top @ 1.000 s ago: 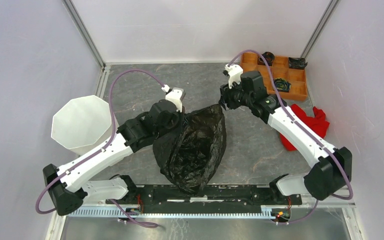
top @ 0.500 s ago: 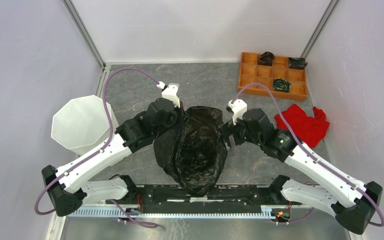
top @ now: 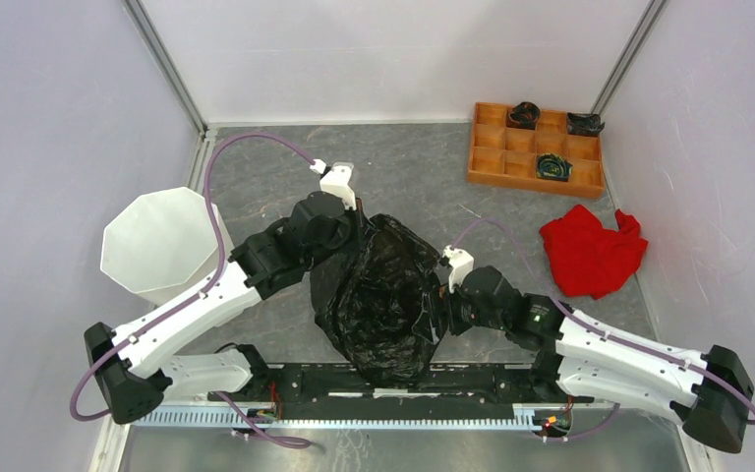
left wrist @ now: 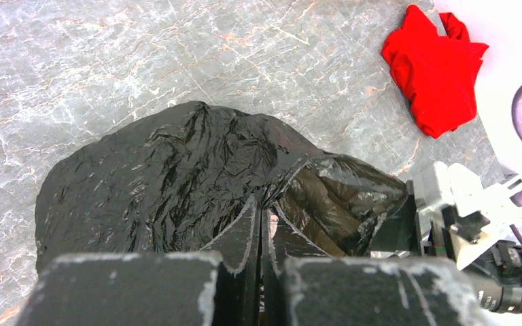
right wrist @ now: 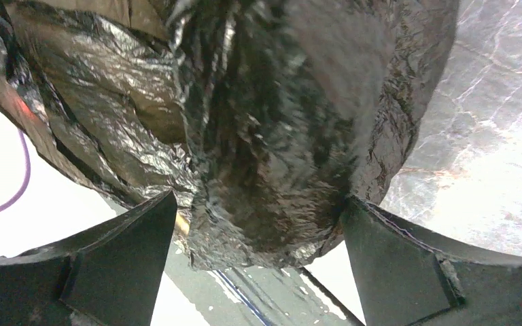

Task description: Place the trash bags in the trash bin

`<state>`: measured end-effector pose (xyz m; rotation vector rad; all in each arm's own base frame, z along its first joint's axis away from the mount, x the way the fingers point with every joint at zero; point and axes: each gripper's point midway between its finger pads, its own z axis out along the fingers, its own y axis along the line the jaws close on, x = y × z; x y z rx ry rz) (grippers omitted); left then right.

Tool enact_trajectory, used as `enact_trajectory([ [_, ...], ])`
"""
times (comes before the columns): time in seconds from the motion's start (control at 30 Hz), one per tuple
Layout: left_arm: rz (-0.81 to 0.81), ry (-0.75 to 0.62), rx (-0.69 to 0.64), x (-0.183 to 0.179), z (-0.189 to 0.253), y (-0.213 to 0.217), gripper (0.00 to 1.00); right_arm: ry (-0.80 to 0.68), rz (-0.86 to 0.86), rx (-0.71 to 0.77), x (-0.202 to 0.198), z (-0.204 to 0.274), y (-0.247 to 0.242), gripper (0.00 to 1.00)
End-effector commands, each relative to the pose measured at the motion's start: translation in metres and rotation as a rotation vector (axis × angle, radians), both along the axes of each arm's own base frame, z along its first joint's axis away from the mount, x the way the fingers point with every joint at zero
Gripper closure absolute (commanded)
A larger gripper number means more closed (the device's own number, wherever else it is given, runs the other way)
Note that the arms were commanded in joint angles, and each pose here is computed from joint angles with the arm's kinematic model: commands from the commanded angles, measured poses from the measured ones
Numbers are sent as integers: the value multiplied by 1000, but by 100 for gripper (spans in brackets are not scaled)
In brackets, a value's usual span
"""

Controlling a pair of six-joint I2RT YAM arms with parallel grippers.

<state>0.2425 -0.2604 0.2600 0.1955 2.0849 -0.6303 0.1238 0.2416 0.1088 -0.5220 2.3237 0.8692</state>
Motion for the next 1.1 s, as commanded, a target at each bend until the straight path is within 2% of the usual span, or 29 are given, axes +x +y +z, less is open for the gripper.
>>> enact_trajectory([
  [0.0, 34, -37, -76, 2, 24, 2, 98, -43, -61, 29, 5, 4, 10, 4],
  [0.13, 48, -40, -64, 2, 21, 6, 98, -74, -29, 14, 2, -4, 14, 6],
  [0.2, 59, -43, -52, 3, 18, 10, 98, -118, -64, -29, 11, -12, 4, 13],
  [0.27, 93, -49, -32, 4, 16, 18, 98, -191, -142, -107, 28, -13, -13, 29],
  [0.3, 118, -53, -21, 6, 14, 23, 98, -240, -204, -155, 41, -10, -24, 44],
  [0.33, 147, -57, -11, 7, 13, 29, 98, -280, -243, -201, 50, -7, -33, 53],
  [0.47, 258, -79, 35, 21, 14, 50, 98, -411, -361, -307, 99, 33, -58, 76],
  [0.57, 284, -108, 49, 45, 41, 55, 98, -437, -400, -284, 151, 81, -68, 97],
  [0.67, 181, -236, -68, 50, 130, 40, 98, -570, -414, -265, 181, 179, -65, 100],
  [0.73, 28, -390, -245, 25, 215, 28, 98, -687, -354, -163, 180, 254, -53, 100],
  [0.83, -130, -527, -409, -16, 274, 28, 98, -831, -299, 1, 159, 328, -49, 100],
  [0.87, -139, -537, -432, -23, 276, 31, 98, -861, -297, 33, 152, 335, -52, 100],
  [0.93, -91, -496, -421, -20, 249, 38, 98, -879, -297, 56, 145, 323, -56, 99],
  [1.0, 34, -384, -324, -2, 186, 49, 98, -831, -288, 27, 145, 274, -55, 99],
  [1.07, 172, -223, -185, 11, 106, 65, 98, -708, -273, -62, 147, 200, -55, 99],
])
